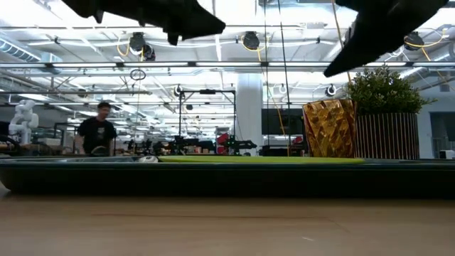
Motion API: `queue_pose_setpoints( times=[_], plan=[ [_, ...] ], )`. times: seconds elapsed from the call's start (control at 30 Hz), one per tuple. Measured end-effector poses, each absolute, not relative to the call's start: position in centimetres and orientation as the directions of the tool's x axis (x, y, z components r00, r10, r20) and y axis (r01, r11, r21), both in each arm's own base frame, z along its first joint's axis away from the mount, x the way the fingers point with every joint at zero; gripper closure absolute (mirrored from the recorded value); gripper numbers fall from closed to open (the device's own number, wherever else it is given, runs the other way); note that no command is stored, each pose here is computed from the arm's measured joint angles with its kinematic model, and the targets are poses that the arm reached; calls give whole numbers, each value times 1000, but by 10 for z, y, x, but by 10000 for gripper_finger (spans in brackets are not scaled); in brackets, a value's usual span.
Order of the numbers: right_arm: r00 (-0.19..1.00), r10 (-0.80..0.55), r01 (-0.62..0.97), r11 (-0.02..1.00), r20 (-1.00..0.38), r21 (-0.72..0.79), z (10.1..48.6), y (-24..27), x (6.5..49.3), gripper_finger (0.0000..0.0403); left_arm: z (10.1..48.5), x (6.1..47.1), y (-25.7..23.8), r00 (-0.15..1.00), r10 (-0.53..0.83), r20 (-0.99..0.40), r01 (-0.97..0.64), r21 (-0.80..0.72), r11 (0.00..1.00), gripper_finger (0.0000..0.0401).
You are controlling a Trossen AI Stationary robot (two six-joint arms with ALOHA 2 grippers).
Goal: Pick and place plate/cup/fork/spoon on tray
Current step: Adjust the brown glass cup on the black tray
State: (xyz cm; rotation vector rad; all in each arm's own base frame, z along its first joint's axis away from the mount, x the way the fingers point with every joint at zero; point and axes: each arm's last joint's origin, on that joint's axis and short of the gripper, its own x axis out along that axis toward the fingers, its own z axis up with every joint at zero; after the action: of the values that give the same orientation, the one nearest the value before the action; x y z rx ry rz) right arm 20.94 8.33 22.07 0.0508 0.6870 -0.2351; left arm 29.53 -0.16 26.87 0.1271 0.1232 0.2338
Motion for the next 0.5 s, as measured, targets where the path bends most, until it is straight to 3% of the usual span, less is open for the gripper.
queue_pose_setpoints(
  times=[0.17,0.33,0.5],
  plan=[
    [673,-156,244,970,-723,18,202,93,211,403,262,294,0,961,243,-132,-222,158,962,311],
    [567,-269,351,934,-778,-67,183,91,210,403,262,293,4,958,255,-134,-228,192,955,311],
    [556,-338,403,909,-759,-109,178,90,211,403,266,292,13,951,286,-114,-259,204,944,311]
  ],
)
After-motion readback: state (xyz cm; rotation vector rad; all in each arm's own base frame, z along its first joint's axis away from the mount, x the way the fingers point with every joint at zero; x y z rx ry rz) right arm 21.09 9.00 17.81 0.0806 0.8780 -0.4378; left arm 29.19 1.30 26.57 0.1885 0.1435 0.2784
